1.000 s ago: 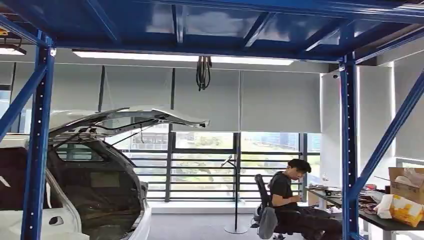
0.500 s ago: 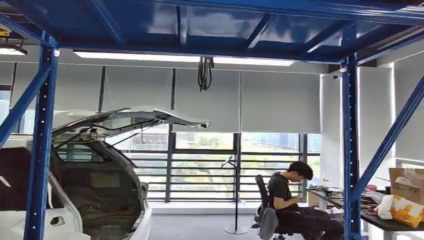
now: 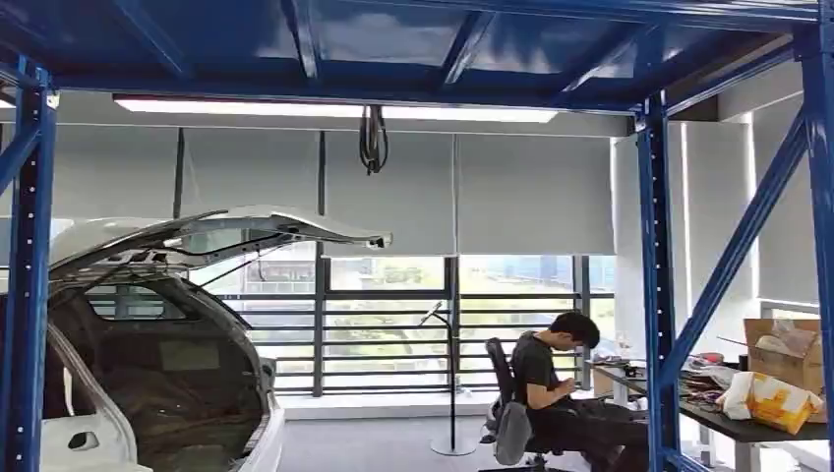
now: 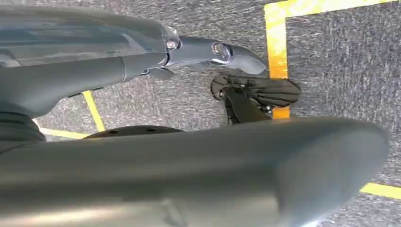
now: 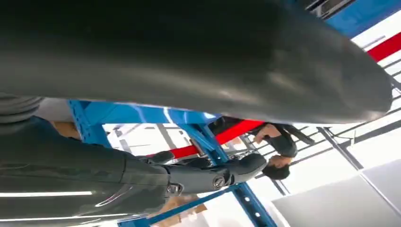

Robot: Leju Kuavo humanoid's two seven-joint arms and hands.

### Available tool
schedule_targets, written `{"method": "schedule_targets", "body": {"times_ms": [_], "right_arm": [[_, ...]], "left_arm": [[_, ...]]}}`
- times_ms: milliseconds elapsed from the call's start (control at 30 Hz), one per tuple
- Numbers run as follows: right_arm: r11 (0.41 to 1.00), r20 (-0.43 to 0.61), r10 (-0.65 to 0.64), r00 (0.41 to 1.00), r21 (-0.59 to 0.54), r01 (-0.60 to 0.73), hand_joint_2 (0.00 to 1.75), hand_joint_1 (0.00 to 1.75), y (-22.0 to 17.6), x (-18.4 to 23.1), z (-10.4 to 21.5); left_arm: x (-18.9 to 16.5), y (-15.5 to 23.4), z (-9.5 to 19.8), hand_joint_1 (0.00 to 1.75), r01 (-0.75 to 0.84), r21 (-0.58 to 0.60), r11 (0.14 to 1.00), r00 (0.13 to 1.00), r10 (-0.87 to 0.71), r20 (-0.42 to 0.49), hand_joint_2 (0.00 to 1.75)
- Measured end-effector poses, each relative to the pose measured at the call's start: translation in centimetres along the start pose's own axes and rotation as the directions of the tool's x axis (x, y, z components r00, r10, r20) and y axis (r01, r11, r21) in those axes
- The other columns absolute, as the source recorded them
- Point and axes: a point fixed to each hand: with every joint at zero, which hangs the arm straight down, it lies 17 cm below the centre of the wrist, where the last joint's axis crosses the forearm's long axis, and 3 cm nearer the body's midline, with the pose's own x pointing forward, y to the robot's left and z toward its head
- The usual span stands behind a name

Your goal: Take the parts from the cabinet and place them on the table.

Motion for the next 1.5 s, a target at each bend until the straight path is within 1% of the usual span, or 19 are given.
{"method": "schedule_targets", "body": {"times_ms": [967, 1033, 1067, 1167, 1200, 1367, 1500], "right_arm": [[1.0, -0.002, -0.017, 1.0, 0.004, 0.017, 0.0, 0.0, 0.3, 0.1, 0.0], [0.997, -0.001, -0.074, 0.997, 0.038, 0.074, 0.0, 0.0, 1.0, 0.2, 0.3], [0.988, 0.003, -0.138, 0.99, 0.075, 0.137, 0.0, 0.0, 1.5, 0.4, 0.5], [0.924, 0.004, -0.327, 0.945, 0.209, 0.319, 0.0, 0.0, 3.0, 0.1, 2.1], [0.914, 0.007, -0.349, 0.937, 0.225, 0.339, 0.0, 0.0, 2.7, -0.6, 2.4], [0.949, -0.004, -0.199, 0.98, 0.247, 0.194, 0.0, 0.0, 2.4, -4.2, 2.8], [0.953, -0.013, -0.154, 0.988, 0.26, 0.152, 0.0, 0.0, 2.4, -5.4, 2.8]], "left_arm": [[-0.2, -0.2, 0.1, 0.0, -0.002, -0.005, 1.0, 1.0, 0.002, 0.001, 0.0], [-0.2, -0.2, 0.1, 0.0, 0.0, -0.004, 1.0, 1.0, 0.0, 0.003, 0.0], [0.0, -0.2, 0.1, 0.0, 0.001, -0.003, 1.0, 1.0, -0.001, 0.008, 0.0], [0.1, 0.0, 0.1, 0.0, 0.003, -0.003, 1.0, 1.0, -0.003, 0.011, 0.0], [0.0, 0.1, 0.1, 0.0, 0.005, -0.004, 1.0, 1.0, -0.005, 0.01, 0.0], [0.0, 0.1, 0.1, 0.0, 0.016, -0.005, 1.0, 1.0, -0.016, 0.011, 0.0], [-0.2, 0.1, 0.1, 0.0, 0.019, -0.006, 1.0, 1.0, -0.019, 0.008, 0.0]]}}
